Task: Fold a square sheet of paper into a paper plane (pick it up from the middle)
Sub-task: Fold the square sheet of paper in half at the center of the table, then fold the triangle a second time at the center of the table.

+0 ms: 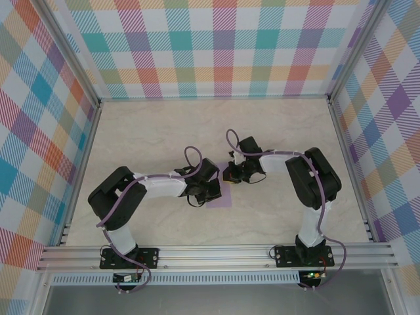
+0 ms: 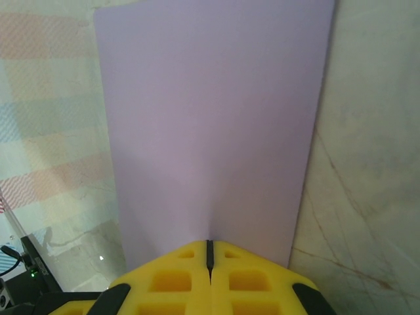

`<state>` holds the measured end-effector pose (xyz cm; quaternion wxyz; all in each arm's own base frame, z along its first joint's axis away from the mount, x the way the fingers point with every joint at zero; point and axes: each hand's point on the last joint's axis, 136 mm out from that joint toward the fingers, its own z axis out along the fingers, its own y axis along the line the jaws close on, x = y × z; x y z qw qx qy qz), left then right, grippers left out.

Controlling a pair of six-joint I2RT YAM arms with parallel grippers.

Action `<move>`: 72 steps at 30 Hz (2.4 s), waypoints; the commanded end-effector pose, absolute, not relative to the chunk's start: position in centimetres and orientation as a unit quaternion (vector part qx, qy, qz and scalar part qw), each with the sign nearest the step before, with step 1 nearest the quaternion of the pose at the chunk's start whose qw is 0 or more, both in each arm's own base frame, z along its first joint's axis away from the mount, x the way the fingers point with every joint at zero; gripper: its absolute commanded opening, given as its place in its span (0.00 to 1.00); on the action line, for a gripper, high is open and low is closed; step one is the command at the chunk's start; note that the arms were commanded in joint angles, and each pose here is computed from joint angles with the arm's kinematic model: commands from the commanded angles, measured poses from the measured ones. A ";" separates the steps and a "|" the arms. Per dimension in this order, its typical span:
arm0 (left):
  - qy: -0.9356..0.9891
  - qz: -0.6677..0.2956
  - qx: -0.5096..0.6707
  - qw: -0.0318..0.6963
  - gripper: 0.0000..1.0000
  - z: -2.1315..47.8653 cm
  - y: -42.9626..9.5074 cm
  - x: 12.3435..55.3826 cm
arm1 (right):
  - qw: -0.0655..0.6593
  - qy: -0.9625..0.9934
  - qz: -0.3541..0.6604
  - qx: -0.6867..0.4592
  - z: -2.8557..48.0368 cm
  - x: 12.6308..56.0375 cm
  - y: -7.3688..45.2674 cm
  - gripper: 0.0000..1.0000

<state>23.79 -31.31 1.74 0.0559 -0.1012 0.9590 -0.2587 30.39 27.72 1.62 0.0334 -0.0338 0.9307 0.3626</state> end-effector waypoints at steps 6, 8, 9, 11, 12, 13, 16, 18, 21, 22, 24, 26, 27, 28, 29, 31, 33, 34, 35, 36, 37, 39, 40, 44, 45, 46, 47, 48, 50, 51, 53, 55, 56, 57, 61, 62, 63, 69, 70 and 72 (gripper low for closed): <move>0.984 -0.142 -0.102 -0.037 0.00 -3.4 -26.7 17.8 | 0.083 0.935 0.346 0.014 0.8 35.7 26.7 0.00; 0.984 -0.141 -0.102 -0.038 0.00 -3.5 -26.6 17.7 | 0.088 0.935 0.344 0.019 0.7 36.5 26.5 0.00; 0.984 -0.142 -0.102 -0.039 0.00 -3.5 -26.7 17.7 | 0.091 0.934 0.344 0.023 0.7 37.0 26.3 0.00; 0.984 -0.142 -0.102 -0.039 0.00 -3.5 -26.6 17.6 | 0.096 0.933 0.345 0.027 0.7 37.8 26.1 0.00; 0.984 -0.141 -0.101 -0.039 0.00 -3.5 -26.7 17.6 | 0.099 0.933 0.345 0.029 0.8 38.3 26.0 0.00; 0.984 -0.141 -0.101 -0.040 0.00 -3.5 -26.7 17.6 | 0.101 0.932 0.345 0.031 0.9 38.7 25.8 0.00; 0.984 -0.142 -0.101 -0.040 0.00 -3.6 -26.7 17.6 | 0.106 0.933 0.343 0.032 1.1 39.6 25.7 0.00; 0.984 -0.143 -0.100 -0.040 0.00 -3.6 -26.8 17.6 | 0.108 0.934 0.339 0.031 1.1 40.3 25.7 0.00; 0.984 -0.145 -0.096 -0.038 0.00 -3.3 -26.9 17.6 | 0.108 0.935 0.336 0.031 1.3 41.0 25.9 0.00; 0.984 -0.145 -0.095 -0.037 0.00 -3.3 -26.9 17.7 | 0.109 0.935 0.335 0.032 1.6 41.2 26.0 0.00; 0.985 -0.145 -0.087 -0.032 0.00 -3.0 -26.9 17.9 | 0.118 0.933 0.339 0.031 3.0 41.7 26.2 0.00; 0.986 -0.146 -0.075 -0.023 0.00 -2.3 -27.1 18.3 | 0.131 0.931 0.340 0.032 4.7 41.7 26.0 0.00; 0.987 -0.148 -0.069 -0.015 0.00 -1.8 -27.3 18.6 | 0.133 0.931 0.338 0.033 5.4 41.4 25.8 0.00; 0.987 -0.149 -0.062 -0.006 0.00 -1.2 -27.4 19.0 | 0.134 0.932 0.336 0.033 6.1 40.9 25.6 0.00; 0.987 -0.153 -0.056 0.002 0.00 -0.6 -27.6 19.3 | 0.132 0.934 0.331 0.033 6.4 40.2 25.4 0.00; 0.984 -0.169 -0.043 0.026 0.04 1.2 -28.2 20.1 | 0.121 0.937 0.325 0.030 6.9 38.3 25.1 0.01; 0.982 -0.179 -0.041 0.052 0.15 3.0 -28.3 21.0 | 0.104 0.942 0.318 0.027 6.9 36.3 24.9 0.09; 0.980 -0.184 -0.045 0.064 0.24 3.9 -28.2 21.5 | 0.096 0.944 0.315 0.025 6.8 35.1 24.9 0.12; 0.978 -0.188 -0.050 0.074 0.32 4.7 -28.0 21.9 | 0.088 0.945 0.313 0.023 6.8 34.1 25.0 0.15; 0.976 -0.191 -0.057 0.085 0.39 5.4 -27.6 22.3 | 0.079 0.947 0.310 0.021 6.7 33.0 25.0 0.16; 0.975 -0.192 -0.067 0.094 0.46 6.0 -27.2 22.6 | 0.071 0.949 0.307 0.019 6.6 31.9 25.1 0.17; 0.971 -0.192 -0.088 0.109 0.57 6.7 -26.1 23.0 | 0.060 0.951 0.304 0.013 6.4 30.1 25.4 0.18; 0.969 -0.194 -0.100 0.114 0.62 6.8 -25.5 23.0 | 0.055 0.952 0.302 0.012 6.3 29.3 25.6 0.19; 0.962 -0.208 -0.139 0.113 0.75 6.4 -24.4 22.8 | 0.036 0.954 0.296 0.009 5.5 27.8 26.2 0.19; 0.960 -0.211 -0.146 0.109 0.77 6.1 -24.3 22.7 | 0.034 0.954 0.297 0.008 5.3 27.7 26.5 0.18; 0.959 -0.213 -0.153 0.104 0.79 5.8 -24.3 22.5 | 0.032 0.953 0.300 0.005 5.2 27.8 26.9 0.18; 0.959 -0.215 -0.156 0.100 0.80 5.6 -24.3 22.4 | 0.031 0.953 0.300 0.004 5.1 27.9 27.1 0.16; 0.958 -0.217 -0.159 0.096 0.81 5.4 -24.3 22.2 | 0.030 0.953 0.303 0.001 5.0 28.1 27.5 0.15; 0.957 -0.224 -0.163 0.088 0.83 5.1 -24.5 22.0 | 0.035 0.952 0.305 -0.002 5.0 28.8 28.0 0.14; 0.956 -0.227 -0.165 0.084 0.85 5.0 -24.6 21.9 | 0.039 0.952 0.302 -0.002 5.0 29.2 28.1 0.13; 0.955 -0.233 -0.168 0.078 0.86 4.8 -24.8 21.7 | 0.047 0.955 0.291 -0.001 4.8 30.2 28.1 0.12; 0.955 -0.235 -0.167 0.073 0.88 4.7 -25.0 21.7 | 0.053 0.960 0.276 0.000 4.3 31.0 28.1 0.12; 0.955 -0.237 -0.167 0.071 0.93 4.7 -25.1 21.6 | 0.055 0.961 0.270 -0.001 4.1 31.3 28.0 0.11; 0.954 -0.239 -0.167 0.067 0.94 4.6 -25.2 21.6 | 0.057 0.964 0.261 0.001 3.8 31.6 27.9 0.11; 0.954 -0.246 -0.163 0.056 0.95 4.6 -25.7 21.5 | 0.060 0.970 0.235 0.007 2.7 32.7 27.3 0.11; 0.954 -0.247 -0.163 0.054 0.96 4.5 -25.8 21.4 | 0.058 0.971 0.231 0.010 2.4 32.8 27.2 0.11; 0.954 -0.249 -0.162 0.050 0.96 4.5 -26.0 21.4 | 0.056 0.972 0.227 0.012 2.1 32.8 27.0 0.11; 0.953 -0.257 -0.155 0.026 0.94 4.2 -26.5 20.7 | 0.038 0.976 0.212 0.034 0.2 32.5 26.0 0.11; 0.950 -0.272 -0.152 0.031 0.94 4.4 -27.1 21.1 | 0.035 0.976 0.213 0.037 0.0 32.4 25.9 0.11; 0.948 -0.278 -0.151 0.027 0.93 4.4 -27.3 21.0 | 0.028 0.975 0.216 0.045 -0.4 32.1 25.7 0.11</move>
